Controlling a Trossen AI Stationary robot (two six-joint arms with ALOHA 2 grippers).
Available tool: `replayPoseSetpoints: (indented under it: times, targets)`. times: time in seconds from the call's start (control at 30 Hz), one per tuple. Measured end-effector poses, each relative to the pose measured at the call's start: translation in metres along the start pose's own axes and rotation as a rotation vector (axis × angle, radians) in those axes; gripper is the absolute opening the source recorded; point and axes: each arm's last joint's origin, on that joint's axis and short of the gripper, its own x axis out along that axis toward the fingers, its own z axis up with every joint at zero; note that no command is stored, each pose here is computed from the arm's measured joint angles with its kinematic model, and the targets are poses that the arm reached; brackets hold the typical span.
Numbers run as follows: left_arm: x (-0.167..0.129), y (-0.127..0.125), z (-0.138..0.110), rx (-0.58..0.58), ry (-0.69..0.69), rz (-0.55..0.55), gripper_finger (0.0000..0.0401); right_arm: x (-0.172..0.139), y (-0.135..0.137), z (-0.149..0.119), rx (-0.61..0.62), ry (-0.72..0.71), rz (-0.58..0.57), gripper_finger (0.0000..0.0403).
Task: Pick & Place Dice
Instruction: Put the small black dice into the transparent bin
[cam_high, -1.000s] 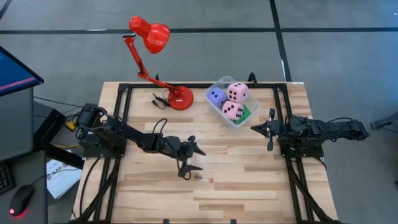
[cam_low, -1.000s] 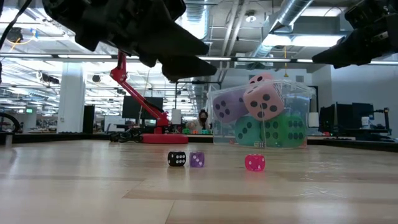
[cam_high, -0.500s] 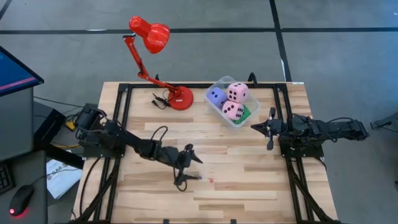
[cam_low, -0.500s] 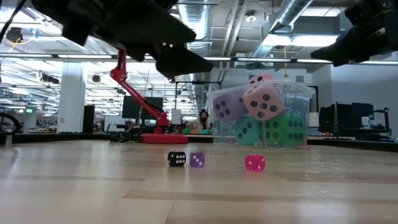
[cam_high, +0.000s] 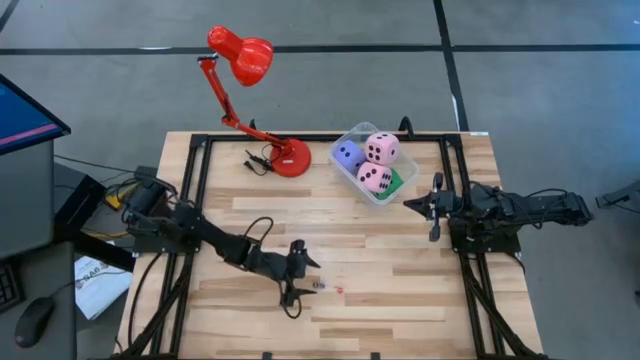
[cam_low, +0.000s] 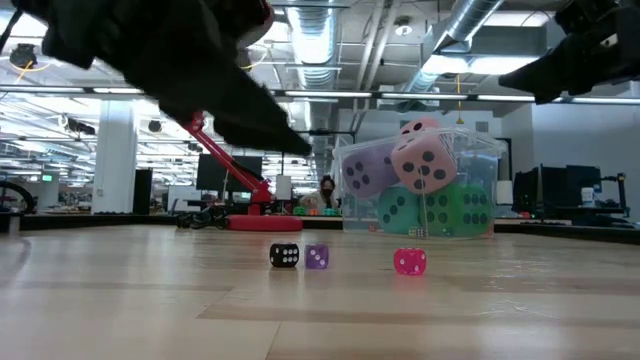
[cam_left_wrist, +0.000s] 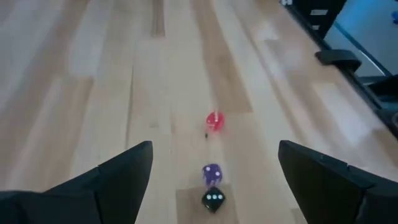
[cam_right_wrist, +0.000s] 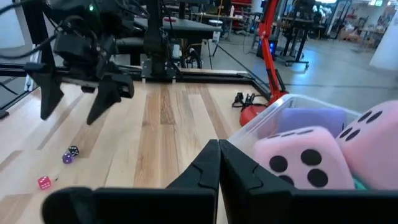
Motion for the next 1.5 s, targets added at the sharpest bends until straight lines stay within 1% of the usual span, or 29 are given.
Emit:
replayPoseSetpoints:
  times: [0.07, 0.2, 0.33, 0.47, 0.63, 0.87, 0.97, 1.07, 1.33, 1.5]
  targets:
    - [0.007, 0.0, -0.007, -0.02, 0.01, 0.003, 0.0337, 0.0, 0.0, -0.001, 0.012, 0.014, 0.004, 0.0]
    - [0.019, -0.005, -0.023, -0.017, 0.034, -0.004, 0.0337, 0.0, 0.001, -0.003, 0.009, 0.032, 0.013, 0.0]
    - [0.025, -0.009, -0.036, -0.023, 0.072, -0.009, 0.0337, 0.0, 0.001, -0.003, 0.009, 0.03, 0.013, 0.0]
    - [0.029, -0.01, -0.044, -0.061, 0.092, 0.004, 0.0337, 0.0, 0.001, -0.003, 0.009, 0.03, 0.013, 0.0]
    - [0.037, -0.01, -0.052, -0.061, 0.087, 0.021, 0.0337, 0.0, 0.001, -0.003, 0.009, 0.03, 0.013, 0.0]
    - [0.039, -0.01, -0.054, -0.059, 0.078, 0.026, 0.0333, 0.0, 0.001, -0.003, 0.009, 0.03, 0.013, 0.0]
    - [0.039, -0.01, -0.054, -0.059, 0.081, 0.028, 0.0316, 0.0, 0.001, -0.003, 0.009, 0.03, 0.013, 0.0]
    - [0.039, -0.009, -0.055, -0.059, 0.084, 0.03, 0.0288, 0.0, 0.001, -0.003, 0.009, 0.03, 0.013, 0.0]
    - [0.039, -0.008, -0.055, -0.06, 0.088, 0.041, 0.0191, 0.0, 0.001, -0.003, 0.009, 0.03, 0.013, 0.0]
    - [0.039, -0.008, -0.056, -0.06, 0.091, 0.043, 0.0143, 0.0, 0.001, -0.003, 0.009, 0.03, 0.012, 0.0]
